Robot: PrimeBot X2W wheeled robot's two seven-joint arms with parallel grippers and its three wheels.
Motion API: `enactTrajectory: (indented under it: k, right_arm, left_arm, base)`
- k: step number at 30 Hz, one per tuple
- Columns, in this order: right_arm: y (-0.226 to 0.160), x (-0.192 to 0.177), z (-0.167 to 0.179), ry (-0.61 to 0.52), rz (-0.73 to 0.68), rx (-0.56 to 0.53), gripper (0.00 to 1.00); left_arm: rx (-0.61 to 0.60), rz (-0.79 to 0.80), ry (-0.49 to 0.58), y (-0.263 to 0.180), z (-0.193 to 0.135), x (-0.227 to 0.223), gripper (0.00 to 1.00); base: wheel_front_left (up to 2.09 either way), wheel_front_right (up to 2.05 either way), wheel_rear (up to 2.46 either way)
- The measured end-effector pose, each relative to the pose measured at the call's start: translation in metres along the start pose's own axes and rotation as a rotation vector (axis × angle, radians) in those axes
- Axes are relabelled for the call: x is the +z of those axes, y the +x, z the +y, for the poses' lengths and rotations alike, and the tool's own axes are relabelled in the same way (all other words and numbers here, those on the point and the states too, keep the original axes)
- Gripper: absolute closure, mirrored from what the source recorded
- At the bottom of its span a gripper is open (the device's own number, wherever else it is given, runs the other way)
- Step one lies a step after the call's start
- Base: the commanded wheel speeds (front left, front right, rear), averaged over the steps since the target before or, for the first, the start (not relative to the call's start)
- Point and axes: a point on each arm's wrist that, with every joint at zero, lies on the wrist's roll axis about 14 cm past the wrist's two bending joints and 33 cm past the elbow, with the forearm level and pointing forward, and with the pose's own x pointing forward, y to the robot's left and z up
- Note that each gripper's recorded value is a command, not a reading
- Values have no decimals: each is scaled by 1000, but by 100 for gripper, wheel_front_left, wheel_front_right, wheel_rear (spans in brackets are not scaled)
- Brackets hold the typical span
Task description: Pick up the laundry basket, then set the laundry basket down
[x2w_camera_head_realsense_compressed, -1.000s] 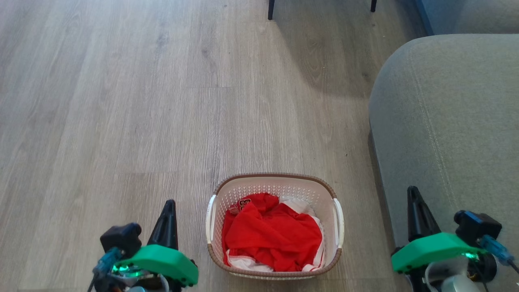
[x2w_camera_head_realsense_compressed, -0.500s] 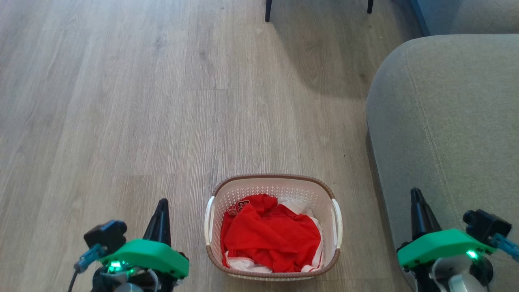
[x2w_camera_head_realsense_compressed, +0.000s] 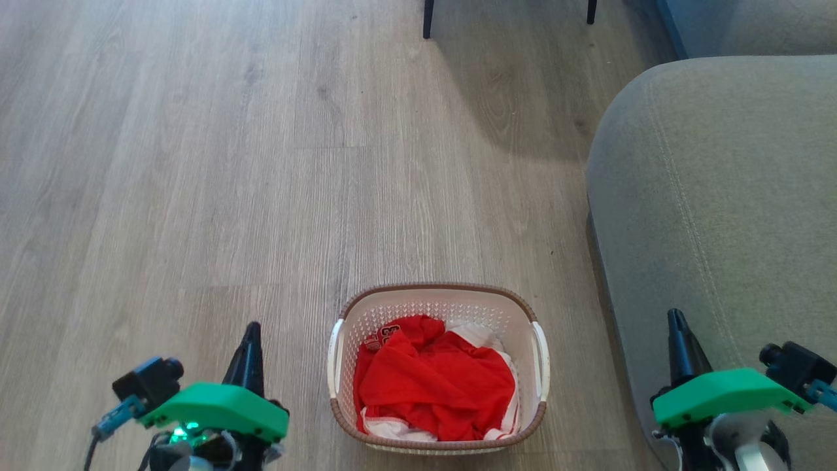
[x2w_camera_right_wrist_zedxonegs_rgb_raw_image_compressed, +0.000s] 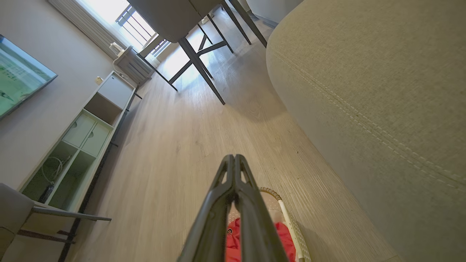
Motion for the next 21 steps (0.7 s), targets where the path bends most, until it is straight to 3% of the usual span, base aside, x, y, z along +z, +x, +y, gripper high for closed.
enactTrajectory:
  k: [21]
  right_arm:
    - [1,9,-13,219,-11,-49,100]
  left_arm:
    - [4,7,-231,6,4,10,100]
  base:
    - [0,0,0]
